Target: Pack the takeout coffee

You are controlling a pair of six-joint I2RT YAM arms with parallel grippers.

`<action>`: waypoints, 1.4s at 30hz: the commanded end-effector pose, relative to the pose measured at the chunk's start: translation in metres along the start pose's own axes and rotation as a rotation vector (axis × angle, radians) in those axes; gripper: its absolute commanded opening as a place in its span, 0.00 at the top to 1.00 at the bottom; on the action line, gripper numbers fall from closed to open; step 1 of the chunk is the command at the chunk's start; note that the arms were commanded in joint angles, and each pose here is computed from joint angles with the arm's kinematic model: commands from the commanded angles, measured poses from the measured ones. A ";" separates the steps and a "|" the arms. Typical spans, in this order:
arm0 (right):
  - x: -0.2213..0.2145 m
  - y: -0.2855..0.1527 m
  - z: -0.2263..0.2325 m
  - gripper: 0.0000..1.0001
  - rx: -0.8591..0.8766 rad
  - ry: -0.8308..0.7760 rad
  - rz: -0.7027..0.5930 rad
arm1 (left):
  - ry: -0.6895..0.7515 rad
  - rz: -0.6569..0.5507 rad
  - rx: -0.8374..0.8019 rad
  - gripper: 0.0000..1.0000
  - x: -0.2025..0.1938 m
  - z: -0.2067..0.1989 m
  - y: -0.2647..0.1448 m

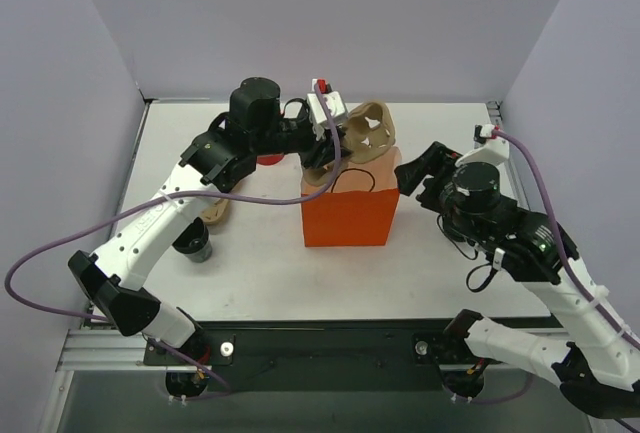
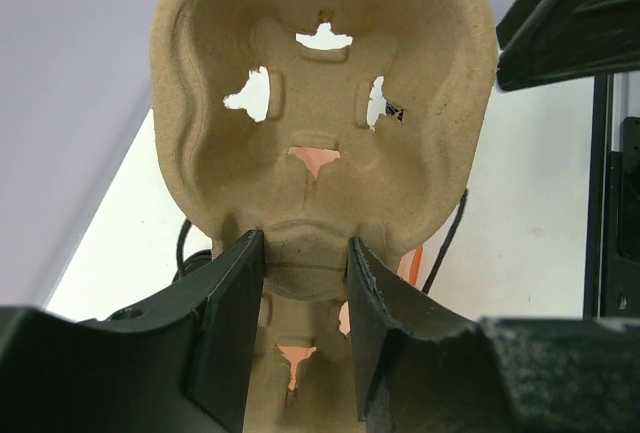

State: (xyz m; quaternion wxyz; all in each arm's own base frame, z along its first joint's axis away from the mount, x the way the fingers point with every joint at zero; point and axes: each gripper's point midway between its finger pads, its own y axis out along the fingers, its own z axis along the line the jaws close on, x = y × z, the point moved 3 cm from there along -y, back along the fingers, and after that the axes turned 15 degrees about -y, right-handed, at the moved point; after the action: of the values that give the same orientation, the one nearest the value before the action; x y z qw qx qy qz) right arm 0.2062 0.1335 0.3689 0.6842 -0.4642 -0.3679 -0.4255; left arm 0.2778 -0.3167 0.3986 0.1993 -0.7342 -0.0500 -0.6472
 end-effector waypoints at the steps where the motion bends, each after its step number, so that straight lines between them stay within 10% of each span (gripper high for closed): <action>1: 0.001 0.011 -0.013 0.34 -0.144 0.009 0.002 | 0.022 -0.024 -0.023 0.65 0.012 -0.005 0.002; 42: -0.012 0.026 -0.028 0.37 -0.212 -0.004 0.055 | -0.013 0.251 0.135 0.66 -0.065 0.011 0.034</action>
State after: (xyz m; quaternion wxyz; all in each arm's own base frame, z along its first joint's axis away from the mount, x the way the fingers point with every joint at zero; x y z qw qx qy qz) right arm 0.2250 0.1202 0.3414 0.6536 -0.5351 -0.3174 -0.4309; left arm 0.2833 -0.3323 0.3159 0.3203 -0.7378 0.0099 -0.5941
